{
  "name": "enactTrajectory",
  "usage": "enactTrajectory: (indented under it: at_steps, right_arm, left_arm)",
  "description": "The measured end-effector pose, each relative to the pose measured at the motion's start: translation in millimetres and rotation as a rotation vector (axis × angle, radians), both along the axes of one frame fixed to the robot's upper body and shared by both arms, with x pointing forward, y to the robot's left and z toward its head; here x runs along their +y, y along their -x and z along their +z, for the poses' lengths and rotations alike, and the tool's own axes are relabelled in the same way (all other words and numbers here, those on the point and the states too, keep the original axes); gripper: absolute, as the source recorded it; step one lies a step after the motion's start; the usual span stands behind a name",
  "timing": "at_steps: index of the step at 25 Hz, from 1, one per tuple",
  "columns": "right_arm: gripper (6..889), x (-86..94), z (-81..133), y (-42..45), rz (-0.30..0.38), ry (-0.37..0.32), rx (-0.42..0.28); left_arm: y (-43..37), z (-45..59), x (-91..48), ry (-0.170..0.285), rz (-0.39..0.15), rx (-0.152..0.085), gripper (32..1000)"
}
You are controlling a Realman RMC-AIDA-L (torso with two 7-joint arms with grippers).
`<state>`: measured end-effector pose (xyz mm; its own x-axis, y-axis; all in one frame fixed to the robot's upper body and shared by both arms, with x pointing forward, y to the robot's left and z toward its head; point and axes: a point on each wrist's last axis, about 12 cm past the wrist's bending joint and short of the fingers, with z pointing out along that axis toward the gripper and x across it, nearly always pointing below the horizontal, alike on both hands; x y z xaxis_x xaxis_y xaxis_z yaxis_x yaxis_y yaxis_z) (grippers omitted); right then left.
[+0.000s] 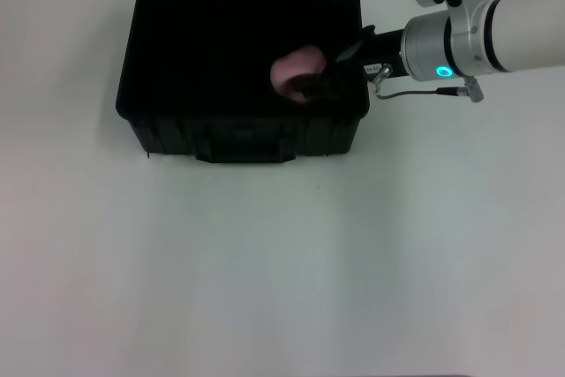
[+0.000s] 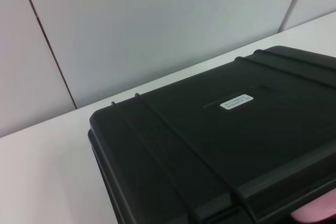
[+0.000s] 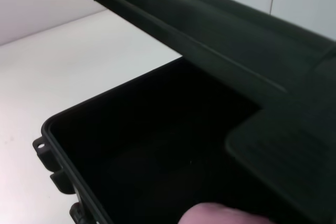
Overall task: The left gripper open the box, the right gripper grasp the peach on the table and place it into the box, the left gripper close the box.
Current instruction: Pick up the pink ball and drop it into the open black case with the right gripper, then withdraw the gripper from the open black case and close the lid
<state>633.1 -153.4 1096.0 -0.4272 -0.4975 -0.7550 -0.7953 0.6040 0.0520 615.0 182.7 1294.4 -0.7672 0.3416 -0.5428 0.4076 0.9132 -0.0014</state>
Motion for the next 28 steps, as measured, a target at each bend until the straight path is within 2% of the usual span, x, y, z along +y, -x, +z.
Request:
enactTrajectory:
  at_steps: [6, 12, 18, 22, 28]
  right_arm:
    - [691, 0.2, 2, -1.1, 0.001, -0.001, -0.001]
    - [866, 1.6, 5, -1.4, 0.015, -0.004, 0.017]
    - [861, 4.0, 12, 1.1, 0.024, -0.038, 0.073]
    - [858, -2.2, 24, -2.0, 0.013, -0.053, 0.106]
    - [853, -17.4, 40, -6.2, -0.017, 0.015, 0.162]
  left_arm:
    - [0.2, -0.9, 1.2, 0.000, 0.003, 0.002, 494]
    - [0.3, -1.4, 1.7, 0.000, 0.004, 0.003, 494]
    - [0.4, -2.1, 2.5, -0.002, 0.004, 0.004, 494]
    - [0.5, -2.3, 2.7, -0.002, 0.004, 0.005, 494]
    - [0.6, -2.0, 2.7, -0.002, 0.004, 0.004, 495]
